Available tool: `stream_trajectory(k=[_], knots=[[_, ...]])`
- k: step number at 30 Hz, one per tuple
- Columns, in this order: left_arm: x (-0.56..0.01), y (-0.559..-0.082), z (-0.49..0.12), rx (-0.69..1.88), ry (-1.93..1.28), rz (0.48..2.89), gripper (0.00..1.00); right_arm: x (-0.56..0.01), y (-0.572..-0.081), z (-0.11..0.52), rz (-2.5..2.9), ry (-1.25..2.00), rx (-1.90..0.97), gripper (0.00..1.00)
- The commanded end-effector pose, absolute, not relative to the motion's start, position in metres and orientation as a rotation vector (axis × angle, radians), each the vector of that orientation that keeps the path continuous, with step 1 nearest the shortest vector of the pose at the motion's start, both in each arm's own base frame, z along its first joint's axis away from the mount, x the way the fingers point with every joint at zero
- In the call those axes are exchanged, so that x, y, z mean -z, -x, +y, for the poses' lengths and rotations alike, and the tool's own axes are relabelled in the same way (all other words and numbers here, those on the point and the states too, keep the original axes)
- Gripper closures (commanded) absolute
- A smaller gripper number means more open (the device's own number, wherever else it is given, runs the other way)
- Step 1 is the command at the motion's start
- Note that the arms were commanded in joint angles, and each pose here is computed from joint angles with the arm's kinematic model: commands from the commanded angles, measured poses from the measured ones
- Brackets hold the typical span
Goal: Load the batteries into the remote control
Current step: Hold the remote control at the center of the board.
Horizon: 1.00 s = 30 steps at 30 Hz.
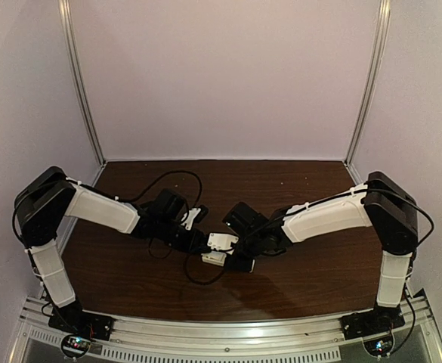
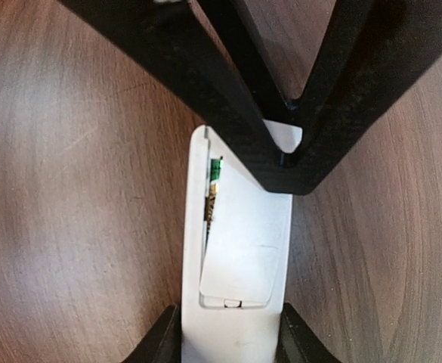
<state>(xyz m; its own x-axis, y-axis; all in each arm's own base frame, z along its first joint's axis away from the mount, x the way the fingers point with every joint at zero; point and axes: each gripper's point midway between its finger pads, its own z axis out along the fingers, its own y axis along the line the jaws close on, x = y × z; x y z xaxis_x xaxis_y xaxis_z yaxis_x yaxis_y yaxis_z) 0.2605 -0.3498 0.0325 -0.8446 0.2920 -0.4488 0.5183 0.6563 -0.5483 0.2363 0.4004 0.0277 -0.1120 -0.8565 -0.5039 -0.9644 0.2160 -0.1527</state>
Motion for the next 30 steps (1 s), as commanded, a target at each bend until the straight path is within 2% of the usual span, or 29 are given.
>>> stream_trajectory(k=[1,6,17,30], knots=[[-0.030,-0.263,-0.352,0.960,-0.670,2.550,0.74,-0.020,-0.238,0.400,2.046,1.685,-0.284,0.60],[-0.029,-0.261,-0.352,0.942,-0.673,2.561,0.74,-0.022,-0.241,0.401,2.064,1.661,-0.271,0.64],[-0.026,-0.255,-0.346,0.901,-0.661,2.603,0.75,-0.017,-0.245,0.402,2.117,1.601,-0.263,0.83],[-0.024,-0.245,-0.348,0.880,-0.685,2.626,0.82,-0.016,-0.249,0.405,2.138,1.555,-0.249,0.88]])
